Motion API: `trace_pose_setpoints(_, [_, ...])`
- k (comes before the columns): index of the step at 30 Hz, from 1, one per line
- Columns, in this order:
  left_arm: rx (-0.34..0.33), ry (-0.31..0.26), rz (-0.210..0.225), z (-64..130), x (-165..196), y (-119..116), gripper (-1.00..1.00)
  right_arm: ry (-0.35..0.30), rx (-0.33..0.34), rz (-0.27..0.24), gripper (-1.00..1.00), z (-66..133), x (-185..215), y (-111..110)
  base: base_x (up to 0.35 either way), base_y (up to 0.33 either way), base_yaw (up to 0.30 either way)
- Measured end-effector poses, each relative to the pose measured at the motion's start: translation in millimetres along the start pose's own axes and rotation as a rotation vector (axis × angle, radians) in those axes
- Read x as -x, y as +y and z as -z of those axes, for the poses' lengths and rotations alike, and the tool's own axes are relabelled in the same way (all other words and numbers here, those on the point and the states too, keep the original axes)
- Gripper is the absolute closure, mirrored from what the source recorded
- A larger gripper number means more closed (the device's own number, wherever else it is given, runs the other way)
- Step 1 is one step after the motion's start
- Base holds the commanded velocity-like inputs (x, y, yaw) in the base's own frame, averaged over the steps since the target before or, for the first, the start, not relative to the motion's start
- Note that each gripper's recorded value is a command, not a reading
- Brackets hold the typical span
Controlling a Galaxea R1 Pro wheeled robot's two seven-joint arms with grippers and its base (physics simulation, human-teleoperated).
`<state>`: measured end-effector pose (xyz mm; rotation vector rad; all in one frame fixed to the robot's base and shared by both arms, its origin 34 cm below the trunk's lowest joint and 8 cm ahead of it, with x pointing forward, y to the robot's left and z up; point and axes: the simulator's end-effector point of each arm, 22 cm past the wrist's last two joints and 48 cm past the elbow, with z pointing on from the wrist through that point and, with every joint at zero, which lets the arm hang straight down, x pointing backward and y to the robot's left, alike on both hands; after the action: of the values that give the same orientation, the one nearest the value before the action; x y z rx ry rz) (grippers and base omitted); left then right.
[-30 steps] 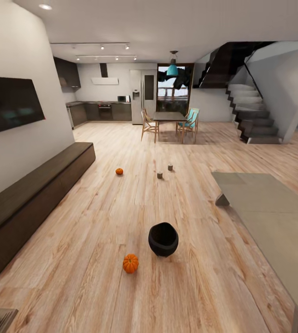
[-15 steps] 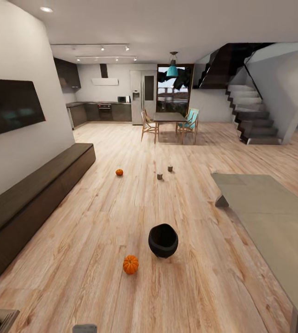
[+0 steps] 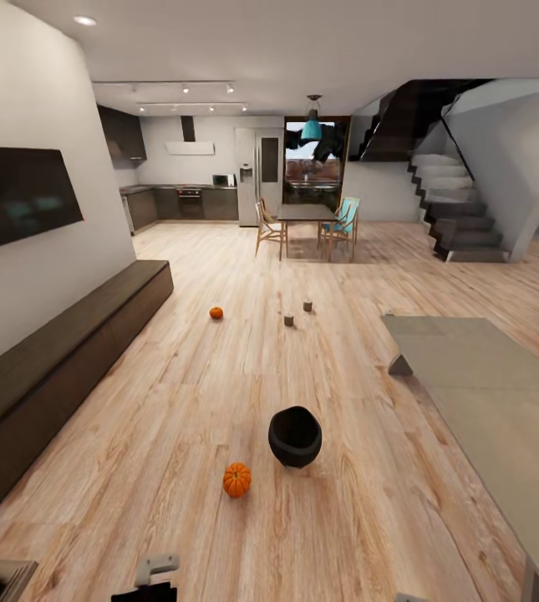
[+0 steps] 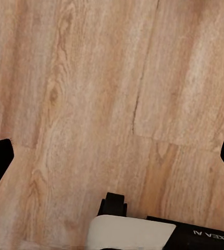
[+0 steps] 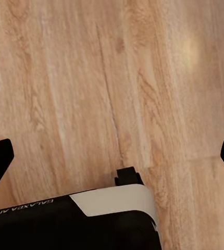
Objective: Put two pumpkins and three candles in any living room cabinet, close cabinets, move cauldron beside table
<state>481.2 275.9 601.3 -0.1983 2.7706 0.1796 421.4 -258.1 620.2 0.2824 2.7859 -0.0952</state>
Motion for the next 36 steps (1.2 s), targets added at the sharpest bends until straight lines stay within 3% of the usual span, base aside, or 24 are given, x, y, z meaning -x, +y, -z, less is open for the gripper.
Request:
trace_pose_setpoints(7, [0.004, -0.039, 0.011, 5.2, -3.4, 2.9, -1.0, -0.059, -0.007, -0.009, -1.0, 8.5, 13.4, -1.6, 0.0, 0.0, 0.0])
trace_pose_setpoints(22, [-0.003, -0.048, 0.0, 23.0, 0.1, 0.3, -1.0, -0.079, -0.007, -0.009, -1.0, 26.5, 20.9, -2.5, 0.0, 0.0, 0.0])
trace_pose_setpoints(36, [-0.021, -0.092, 0.008, 34.5, 8.6, -5.0, -1.0, -0.088, -0.004, -0.017, -1.0, 36.2, 23.8, -3.7, 0.0, 0.0, 0.0])
